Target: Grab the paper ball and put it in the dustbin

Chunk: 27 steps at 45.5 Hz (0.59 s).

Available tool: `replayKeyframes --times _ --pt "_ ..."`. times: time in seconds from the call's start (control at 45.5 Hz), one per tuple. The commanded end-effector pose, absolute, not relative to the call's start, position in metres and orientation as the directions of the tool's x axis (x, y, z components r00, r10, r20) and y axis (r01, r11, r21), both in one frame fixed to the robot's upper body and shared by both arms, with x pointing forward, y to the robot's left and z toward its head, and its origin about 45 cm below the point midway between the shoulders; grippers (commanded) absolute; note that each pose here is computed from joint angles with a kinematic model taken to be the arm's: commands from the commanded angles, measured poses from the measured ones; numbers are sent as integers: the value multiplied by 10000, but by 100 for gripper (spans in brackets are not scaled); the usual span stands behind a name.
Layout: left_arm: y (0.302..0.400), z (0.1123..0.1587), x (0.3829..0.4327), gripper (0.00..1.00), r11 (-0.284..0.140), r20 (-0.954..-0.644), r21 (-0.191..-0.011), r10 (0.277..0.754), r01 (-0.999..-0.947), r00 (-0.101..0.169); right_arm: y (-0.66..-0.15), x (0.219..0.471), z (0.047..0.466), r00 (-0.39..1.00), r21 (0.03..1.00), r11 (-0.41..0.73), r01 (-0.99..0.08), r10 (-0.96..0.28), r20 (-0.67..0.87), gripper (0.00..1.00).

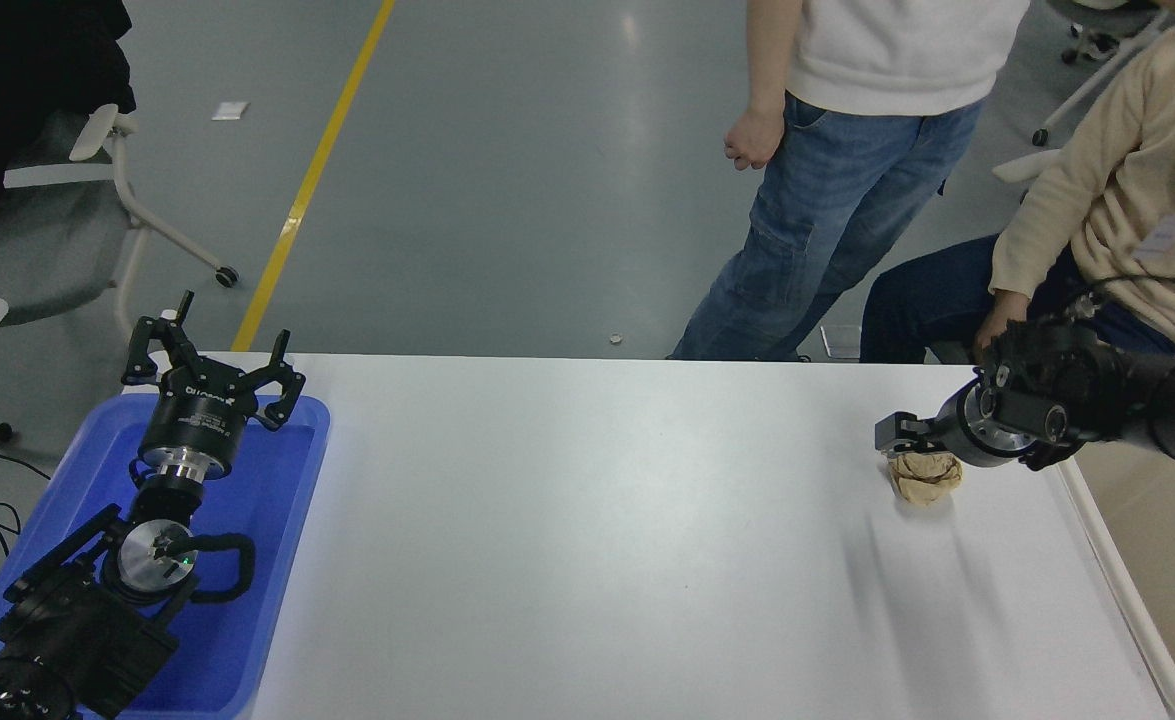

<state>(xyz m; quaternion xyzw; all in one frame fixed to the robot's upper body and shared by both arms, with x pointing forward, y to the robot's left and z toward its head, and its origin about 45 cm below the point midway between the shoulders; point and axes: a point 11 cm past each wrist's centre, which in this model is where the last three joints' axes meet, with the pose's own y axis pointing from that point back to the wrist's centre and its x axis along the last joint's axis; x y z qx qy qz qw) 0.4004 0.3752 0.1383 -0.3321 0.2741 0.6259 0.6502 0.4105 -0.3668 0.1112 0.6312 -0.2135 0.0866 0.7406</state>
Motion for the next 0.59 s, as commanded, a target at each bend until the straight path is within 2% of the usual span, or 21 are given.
replayKeyframes --times 0.0,0.286,0.571 --pt "3754 1380 4002 100 -50 -7724 -882 6318 -9961 652 -3782 4048 842 8547 8640 2252 -4504 -1712 4902 100" --pt "3749 1384 4003 100 -32 -7729 -903 6308 -9959 680 -3863 3895 567 7495 7763 2604 -5740 -2147 6262 100" --pt "3751 1388 4007 100 -37 -7725 -907 6313 -9959 680 -3899 3851 518 7178 7512 2746 -6003 -2292 6574 100"
